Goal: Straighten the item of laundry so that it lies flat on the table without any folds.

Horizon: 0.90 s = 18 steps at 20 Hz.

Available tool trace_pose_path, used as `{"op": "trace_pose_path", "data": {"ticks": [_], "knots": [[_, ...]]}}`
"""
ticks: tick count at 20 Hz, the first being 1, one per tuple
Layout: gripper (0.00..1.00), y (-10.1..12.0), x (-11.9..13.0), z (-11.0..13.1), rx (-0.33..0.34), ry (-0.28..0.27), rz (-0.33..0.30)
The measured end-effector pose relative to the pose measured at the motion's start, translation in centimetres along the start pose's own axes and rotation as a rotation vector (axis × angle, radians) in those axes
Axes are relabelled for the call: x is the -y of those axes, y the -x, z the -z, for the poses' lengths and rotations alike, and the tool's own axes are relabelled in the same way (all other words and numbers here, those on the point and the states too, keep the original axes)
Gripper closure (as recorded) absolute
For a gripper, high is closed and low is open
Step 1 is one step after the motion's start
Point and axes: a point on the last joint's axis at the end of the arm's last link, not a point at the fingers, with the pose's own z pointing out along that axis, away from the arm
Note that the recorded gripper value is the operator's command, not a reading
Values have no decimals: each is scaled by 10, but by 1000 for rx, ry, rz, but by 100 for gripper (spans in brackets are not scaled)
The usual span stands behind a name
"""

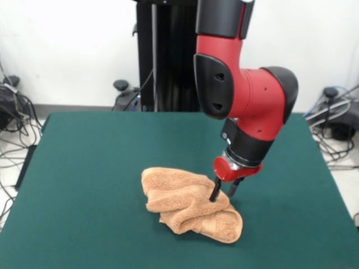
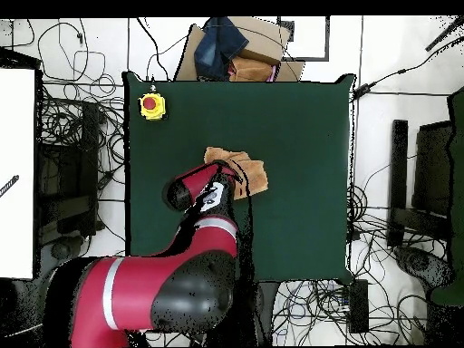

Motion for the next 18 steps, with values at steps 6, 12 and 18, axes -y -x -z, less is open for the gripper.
{"op": "trace_pose_path", "data": {"ticks": [6, 12, 18], "knots": [[0, 2, -7, -9, -3, -12, 22], [0, 6, -7, -16, -1, -26, 34], [0, 6, -6, -17, 0, -28, 34]]}}
